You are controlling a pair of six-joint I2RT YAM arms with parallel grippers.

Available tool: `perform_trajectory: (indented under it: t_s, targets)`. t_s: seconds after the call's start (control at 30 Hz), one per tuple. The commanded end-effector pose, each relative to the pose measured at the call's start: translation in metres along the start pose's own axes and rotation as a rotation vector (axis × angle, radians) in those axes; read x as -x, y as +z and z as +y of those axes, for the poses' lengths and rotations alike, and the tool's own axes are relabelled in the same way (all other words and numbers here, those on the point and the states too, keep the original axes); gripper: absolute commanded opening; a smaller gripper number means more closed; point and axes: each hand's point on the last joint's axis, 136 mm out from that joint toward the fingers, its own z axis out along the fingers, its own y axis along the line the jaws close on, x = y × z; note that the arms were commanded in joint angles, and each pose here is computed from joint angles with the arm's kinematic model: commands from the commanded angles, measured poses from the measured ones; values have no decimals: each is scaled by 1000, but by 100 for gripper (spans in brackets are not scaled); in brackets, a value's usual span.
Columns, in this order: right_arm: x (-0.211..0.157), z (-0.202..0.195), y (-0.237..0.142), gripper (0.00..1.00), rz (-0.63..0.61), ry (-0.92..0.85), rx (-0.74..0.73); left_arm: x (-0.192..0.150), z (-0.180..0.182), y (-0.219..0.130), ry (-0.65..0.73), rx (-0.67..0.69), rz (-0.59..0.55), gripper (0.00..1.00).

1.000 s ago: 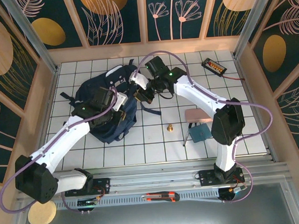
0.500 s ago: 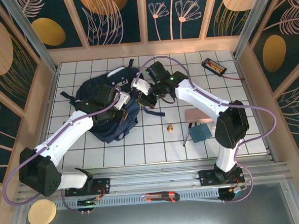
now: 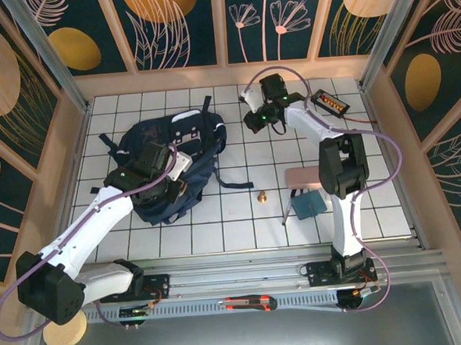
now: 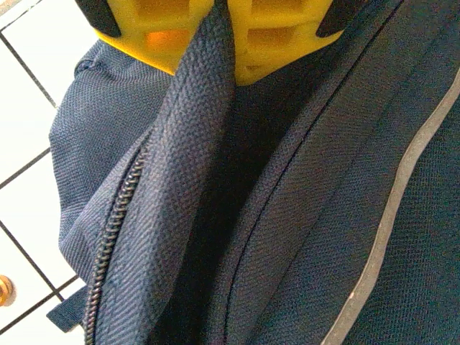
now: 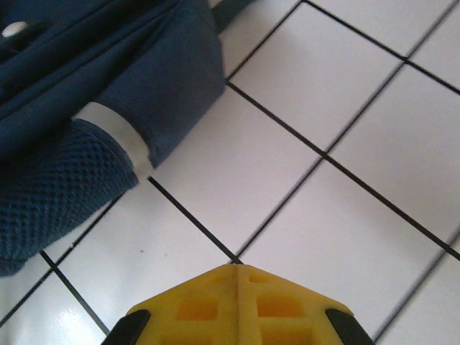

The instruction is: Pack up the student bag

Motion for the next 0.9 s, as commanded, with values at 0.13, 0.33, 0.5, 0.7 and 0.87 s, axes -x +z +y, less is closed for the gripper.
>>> perform_trajectory:
  t_s: [0.13, 0.33, 0.5, 0.7, 0.87]
  targets:
    - [17, 124, -39, 43, -234, -241, 281, 31, 5, -14, -6, 21, -93, 0]
    - [-1, 154, -43, 48, -269, -164, 393, 34, 4, -11, -3, 8, -87, 0]
    - [-6, 154, -22, 49, -260, -138, 440, 33, 4, -14, 5, 11, -83, 0]
    - [-19, 155, -9, 52, -240, -113, 464, 37, 3, -20, 5, 11, -95, 0]
    - [-27, 158, -3, 52, -237, -104, 489, 40, 4, -25, 5, 13, -100, 0]
